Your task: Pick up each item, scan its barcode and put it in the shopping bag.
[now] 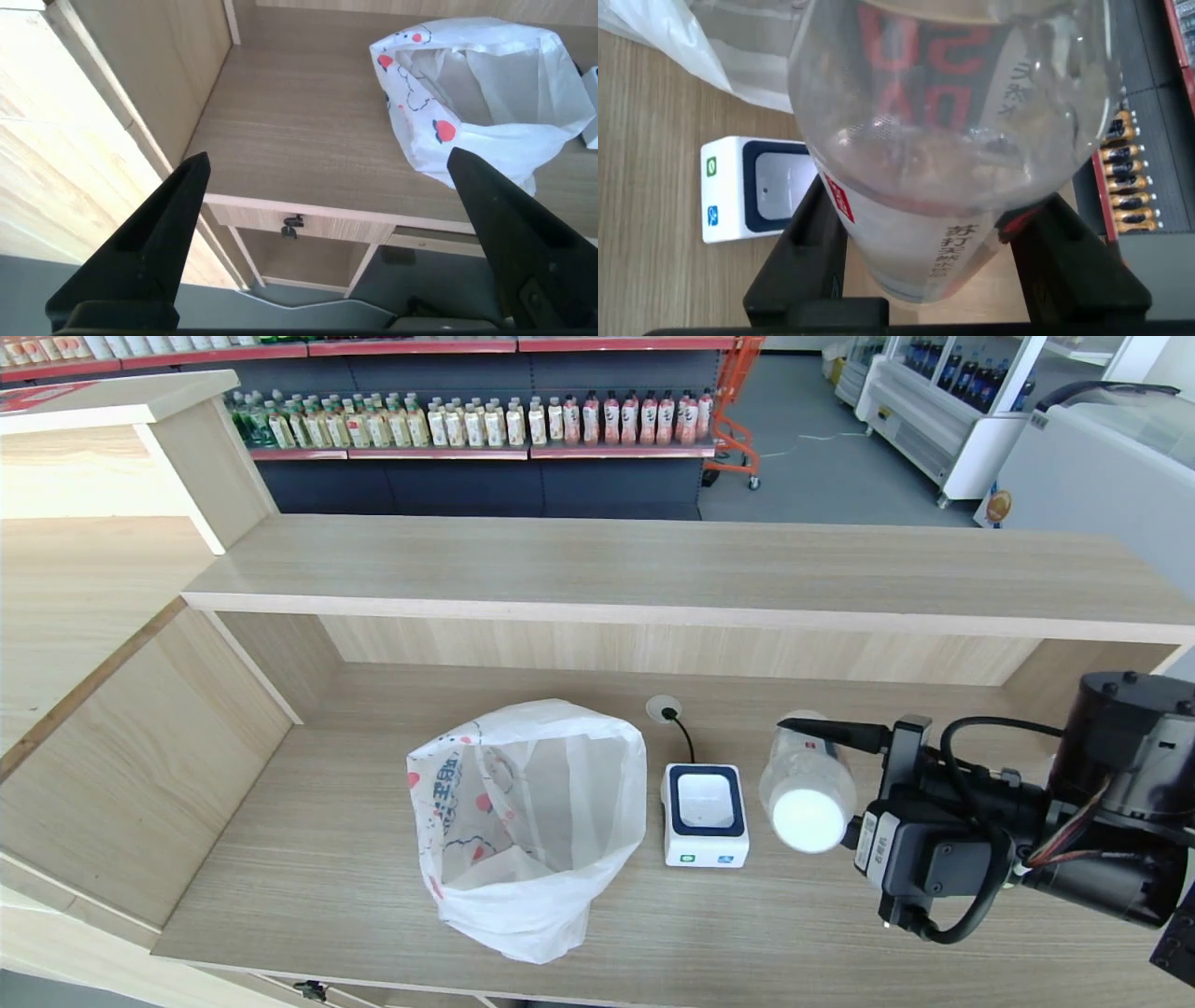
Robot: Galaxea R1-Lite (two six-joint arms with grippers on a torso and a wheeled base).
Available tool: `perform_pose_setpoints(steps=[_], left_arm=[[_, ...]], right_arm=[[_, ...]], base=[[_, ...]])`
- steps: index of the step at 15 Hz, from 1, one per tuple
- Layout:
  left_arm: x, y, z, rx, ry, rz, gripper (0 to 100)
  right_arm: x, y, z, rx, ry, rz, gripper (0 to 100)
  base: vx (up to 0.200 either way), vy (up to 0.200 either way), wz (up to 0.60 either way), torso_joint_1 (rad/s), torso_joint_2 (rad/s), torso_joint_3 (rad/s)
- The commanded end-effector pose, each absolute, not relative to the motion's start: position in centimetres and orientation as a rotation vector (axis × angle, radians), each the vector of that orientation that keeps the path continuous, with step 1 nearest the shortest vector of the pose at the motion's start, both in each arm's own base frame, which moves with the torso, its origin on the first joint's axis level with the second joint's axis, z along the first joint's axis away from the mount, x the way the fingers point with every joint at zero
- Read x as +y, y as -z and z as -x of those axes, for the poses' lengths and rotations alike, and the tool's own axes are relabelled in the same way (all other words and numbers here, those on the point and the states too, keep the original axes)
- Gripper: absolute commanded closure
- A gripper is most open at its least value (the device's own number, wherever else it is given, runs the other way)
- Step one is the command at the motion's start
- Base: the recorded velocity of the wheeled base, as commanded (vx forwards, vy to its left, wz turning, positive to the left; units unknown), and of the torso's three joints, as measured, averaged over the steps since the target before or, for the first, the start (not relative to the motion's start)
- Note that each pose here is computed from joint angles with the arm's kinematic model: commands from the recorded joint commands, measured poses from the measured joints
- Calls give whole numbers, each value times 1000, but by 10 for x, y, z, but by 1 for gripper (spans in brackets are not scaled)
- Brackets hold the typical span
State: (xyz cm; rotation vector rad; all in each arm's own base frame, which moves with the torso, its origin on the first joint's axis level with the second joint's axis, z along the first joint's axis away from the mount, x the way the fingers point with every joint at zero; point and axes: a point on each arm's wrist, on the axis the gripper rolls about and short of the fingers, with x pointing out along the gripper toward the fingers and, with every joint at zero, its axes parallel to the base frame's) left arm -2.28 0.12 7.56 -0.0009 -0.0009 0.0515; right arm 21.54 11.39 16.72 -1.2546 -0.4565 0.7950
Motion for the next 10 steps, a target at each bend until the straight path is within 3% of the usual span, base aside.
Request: perform_pose_setpoints(steps=[1, 10], left_arm=[[1, -76, 23, -2, -52, 0, 0], [1, -75, 23, 0, -52, 2, 0]], right_arm=[[115, -160, -217, -434, -818, 1259, 100], [91, -139, -235, -297, -775, 1249, 100]], base=[[0, 200, 0, 2, 2, 12], [0, 0, 0, 0, 0, 0]])
